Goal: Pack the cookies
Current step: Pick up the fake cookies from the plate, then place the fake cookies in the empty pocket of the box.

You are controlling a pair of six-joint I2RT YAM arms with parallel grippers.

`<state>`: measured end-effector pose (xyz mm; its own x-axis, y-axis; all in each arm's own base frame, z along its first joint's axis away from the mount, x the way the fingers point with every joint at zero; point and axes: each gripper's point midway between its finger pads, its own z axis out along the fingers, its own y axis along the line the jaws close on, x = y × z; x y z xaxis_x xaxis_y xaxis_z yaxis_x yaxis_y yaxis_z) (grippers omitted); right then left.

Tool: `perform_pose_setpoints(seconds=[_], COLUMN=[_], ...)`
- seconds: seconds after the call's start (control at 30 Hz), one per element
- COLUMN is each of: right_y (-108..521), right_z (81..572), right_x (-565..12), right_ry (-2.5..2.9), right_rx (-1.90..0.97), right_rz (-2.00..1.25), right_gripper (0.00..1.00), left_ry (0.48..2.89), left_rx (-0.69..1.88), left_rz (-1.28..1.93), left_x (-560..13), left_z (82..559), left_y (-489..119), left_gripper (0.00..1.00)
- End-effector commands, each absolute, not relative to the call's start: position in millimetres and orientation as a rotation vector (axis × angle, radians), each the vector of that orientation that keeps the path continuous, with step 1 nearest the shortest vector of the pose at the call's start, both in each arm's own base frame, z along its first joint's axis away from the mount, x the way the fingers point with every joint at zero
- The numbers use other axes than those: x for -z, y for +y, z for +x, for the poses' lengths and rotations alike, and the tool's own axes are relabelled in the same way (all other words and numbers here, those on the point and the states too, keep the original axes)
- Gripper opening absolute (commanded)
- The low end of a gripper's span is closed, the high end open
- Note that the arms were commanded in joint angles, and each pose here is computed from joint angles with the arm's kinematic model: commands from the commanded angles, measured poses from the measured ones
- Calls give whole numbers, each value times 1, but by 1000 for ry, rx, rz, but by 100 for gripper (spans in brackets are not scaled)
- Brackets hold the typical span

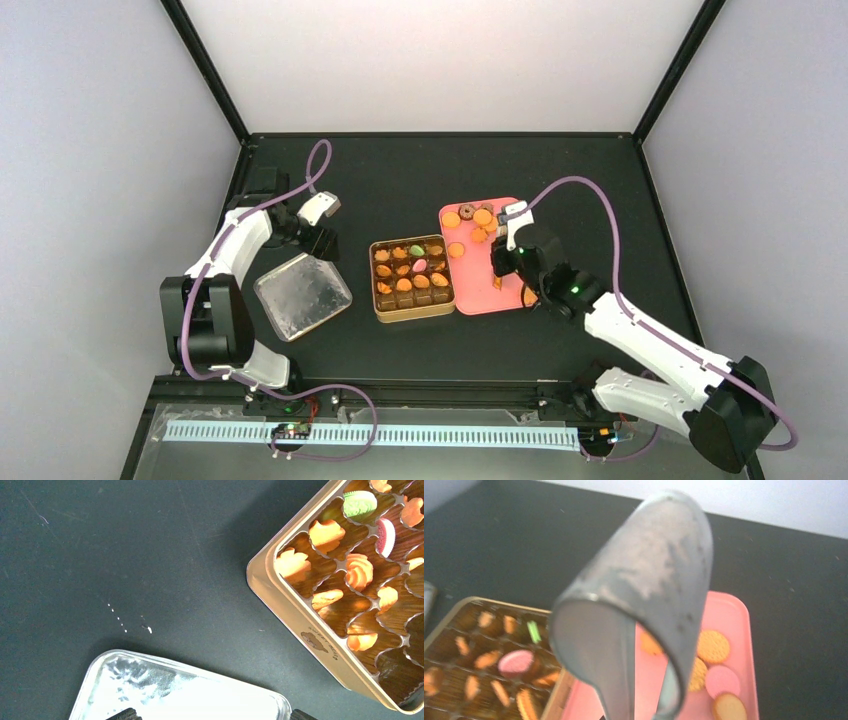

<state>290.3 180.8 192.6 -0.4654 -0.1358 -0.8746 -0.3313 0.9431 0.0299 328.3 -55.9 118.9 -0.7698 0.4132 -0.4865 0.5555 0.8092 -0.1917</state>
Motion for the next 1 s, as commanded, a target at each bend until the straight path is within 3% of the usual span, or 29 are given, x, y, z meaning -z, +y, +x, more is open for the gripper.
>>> perform_pose_setpoints(seconds=[0.0,0.3,0.53,0.97], right_y=[210,314,395,449], right_z=[285,247,224,225], right_x=[-255,-306,-293,-273], right_ry=[1917,1785,1757,1715], right_rx=[-409,-657,-768,-811], right_rz=[-408,-735,-922,-1013], right_gripper=[1,4,7,8], left_ry=[2523,2536,2531,2528], left_rx=[451,452,459,463], left_rz=[743,727,721,719], left_x=[-134,-130,-132,-133], left_z=[336,336,335,334], left_y=[-56,-54,-54,-55], left_gripper=[80,80,80,80])
